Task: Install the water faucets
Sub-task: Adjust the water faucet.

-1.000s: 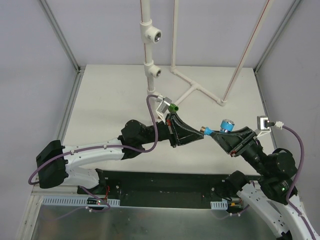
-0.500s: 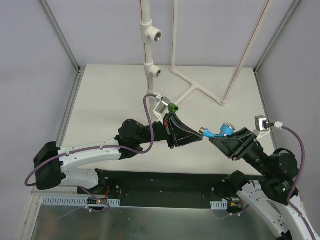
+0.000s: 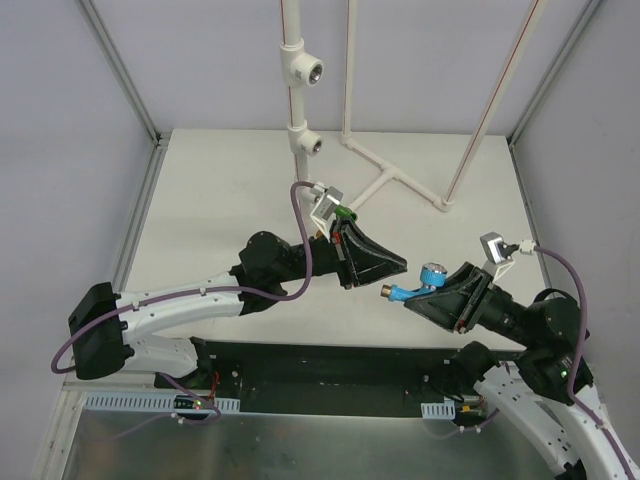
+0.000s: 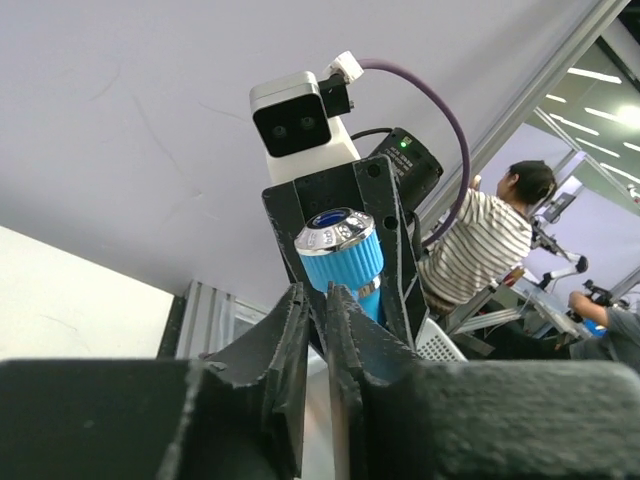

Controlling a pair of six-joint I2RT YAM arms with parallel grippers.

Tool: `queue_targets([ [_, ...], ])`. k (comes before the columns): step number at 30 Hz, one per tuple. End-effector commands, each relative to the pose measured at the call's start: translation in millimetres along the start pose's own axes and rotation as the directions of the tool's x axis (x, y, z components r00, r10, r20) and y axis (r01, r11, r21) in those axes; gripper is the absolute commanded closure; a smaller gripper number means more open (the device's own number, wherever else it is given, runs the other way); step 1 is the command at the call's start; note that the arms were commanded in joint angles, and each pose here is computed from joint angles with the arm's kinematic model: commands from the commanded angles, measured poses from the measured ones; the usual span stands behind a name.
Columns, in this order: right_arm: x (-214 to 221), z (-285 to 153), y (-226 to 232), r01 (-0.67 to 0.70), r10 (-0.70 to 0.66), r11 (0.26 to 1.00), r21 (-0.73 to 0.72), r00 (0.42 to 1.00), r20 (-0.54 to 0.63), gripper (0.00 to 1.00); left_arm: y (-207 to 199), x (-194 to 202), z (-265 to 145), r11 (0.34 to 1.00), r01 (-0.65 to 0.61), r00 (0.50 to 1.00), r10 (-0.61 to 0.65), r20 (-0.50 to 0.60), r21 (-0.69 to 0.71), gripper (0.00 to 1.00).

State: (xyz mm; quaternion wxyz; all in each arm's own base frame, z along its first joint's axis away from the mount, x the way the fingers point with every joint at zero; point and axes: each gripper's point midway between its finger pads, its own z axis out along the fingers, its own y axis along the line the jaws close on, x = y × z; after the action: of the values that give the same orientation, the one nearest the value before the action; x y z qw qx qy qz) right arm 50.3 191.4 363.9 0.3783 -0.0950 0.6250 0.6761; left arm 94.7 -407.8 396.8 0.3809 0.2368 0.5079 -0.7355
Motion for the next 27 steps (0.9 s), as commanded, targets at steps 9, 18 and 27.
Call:
queue_targets([
  [9,-46,-23,-2,0.090,-0.119,0.990,0.113,0.949,0.291,1.00,-17,-21,-9,0.999,-0.026,0.997,0.024,0.078,0.030,0.44],
  [18,-66,-25,10,0.090,-0.108,0.994,0.064,0.911,0.397,1.00,-13,-16,-5,0.999,-0.008,0.998,0.006,0.065,0.036,0.66],
  [27,-75,-27,22,0.119,-0.122,0.992,0.033,0.893,0.434,1.00,-11,-10,-1,0.999,0.017,0.999,-0.019,0.037,0.043,1.00],
])
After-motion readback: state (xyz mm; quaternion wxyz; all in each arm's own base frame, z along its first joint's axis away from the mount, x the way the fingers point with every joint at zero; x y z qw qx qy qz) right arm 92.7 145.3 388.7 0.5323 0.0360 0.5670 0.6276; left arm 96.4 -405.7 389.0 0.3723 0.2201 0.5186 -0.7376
